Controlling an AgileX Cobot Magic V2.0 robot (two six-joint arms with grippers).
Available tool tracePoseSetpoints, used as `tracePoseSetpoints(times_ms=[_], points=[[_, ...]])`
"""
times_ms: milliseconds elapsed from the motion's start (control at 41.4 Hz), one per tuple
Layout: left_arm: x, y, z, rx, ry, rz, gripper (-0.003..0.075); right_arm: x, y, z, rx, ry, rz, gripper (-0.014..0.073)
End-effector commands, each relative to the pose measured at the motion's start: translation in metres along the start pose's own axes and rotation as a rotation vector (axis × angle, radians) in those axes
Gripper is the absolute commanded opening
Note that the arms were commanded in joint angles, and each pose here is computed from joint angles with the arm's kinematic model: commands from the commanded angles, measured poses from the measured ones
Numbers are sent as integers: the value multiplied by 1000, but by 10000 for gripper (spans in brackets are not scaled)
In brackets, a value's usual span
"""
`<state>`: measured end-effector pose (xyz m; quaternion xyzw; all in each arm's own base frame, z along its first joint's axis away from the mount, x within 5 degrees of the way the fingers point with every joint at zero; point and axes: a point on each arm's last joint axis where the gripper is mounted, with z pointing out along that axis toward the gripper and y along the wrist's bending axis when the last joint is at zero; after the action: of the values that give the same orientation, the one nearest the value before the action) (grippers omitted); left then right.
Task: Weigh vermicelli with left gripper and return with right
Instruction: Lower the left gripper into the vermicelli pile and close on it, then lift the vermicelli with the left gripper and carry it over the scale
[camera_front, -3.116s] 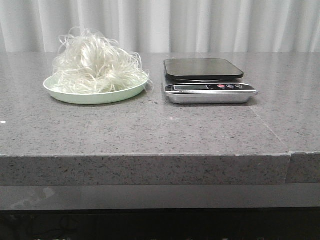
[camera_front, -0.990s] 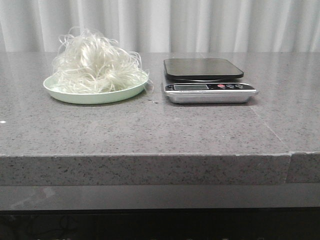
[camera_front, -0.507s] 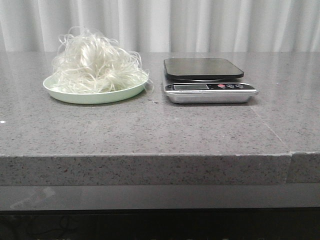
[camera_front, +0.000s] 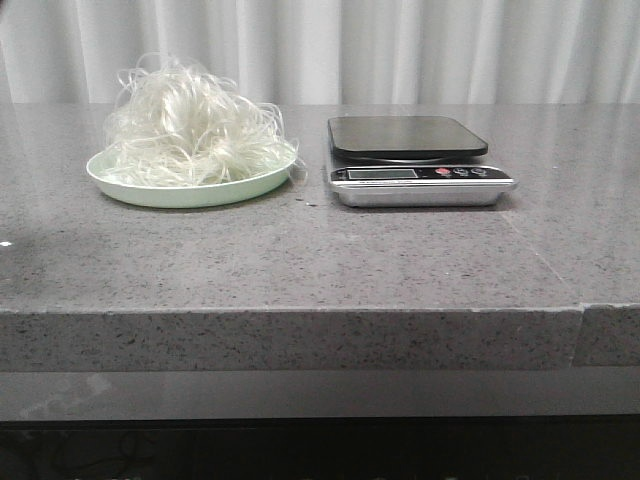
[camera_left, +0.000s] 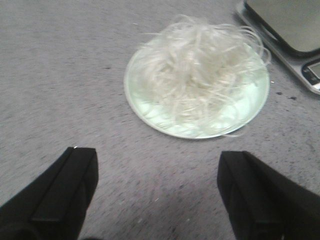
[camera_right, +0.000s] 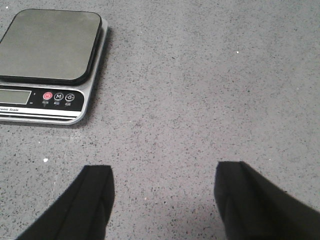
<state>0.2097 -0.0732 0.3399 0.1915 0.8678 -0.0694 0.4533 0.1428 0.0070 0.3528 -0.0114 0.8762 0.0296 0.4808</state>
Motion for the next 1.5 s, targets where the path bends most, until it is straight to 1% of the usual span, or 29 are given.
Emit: tracePoseSetpoints(times_ms=[0,145,338,580,725,773,821,1014,1184,1304,1473], points=[[-26,-8,12,28,-90,14,557,-14,0,-5,4,-89,-5,537],[-38,-11,45,44,-46,23,557,-14,0,-5,4,-89,-5,537],[-50,-11,86,40,-38,20,557,-14,0,-5,4,-89,-5,537],[-52,-9,136,25,-49,27,557,-14,0,-5,4,-89,-5,537],[-52,-9,153,20,-65,26,553,-14,0,-5,4,-89,-5,537],[-51,-9,157,19,-65,25,538,-14,0,-5,4,-89,-5,537],[-50,-9,160,19,-64,25,506,-14,0,-5,4,-89,-5,537],[-49,-9,162,19,-58,25,317,-14,0,-5,4,-89,-5,537],[-49,-9,161,20,-61,21,201,-14,0,-5,4,-89,-5,537],[-51,-9,158,20,-63,21,146,-14,0,-5,3,-89,-4,537],[-58,-9,145,20,-100,21,145,-14,0,-5,1,-89,-2,537]])
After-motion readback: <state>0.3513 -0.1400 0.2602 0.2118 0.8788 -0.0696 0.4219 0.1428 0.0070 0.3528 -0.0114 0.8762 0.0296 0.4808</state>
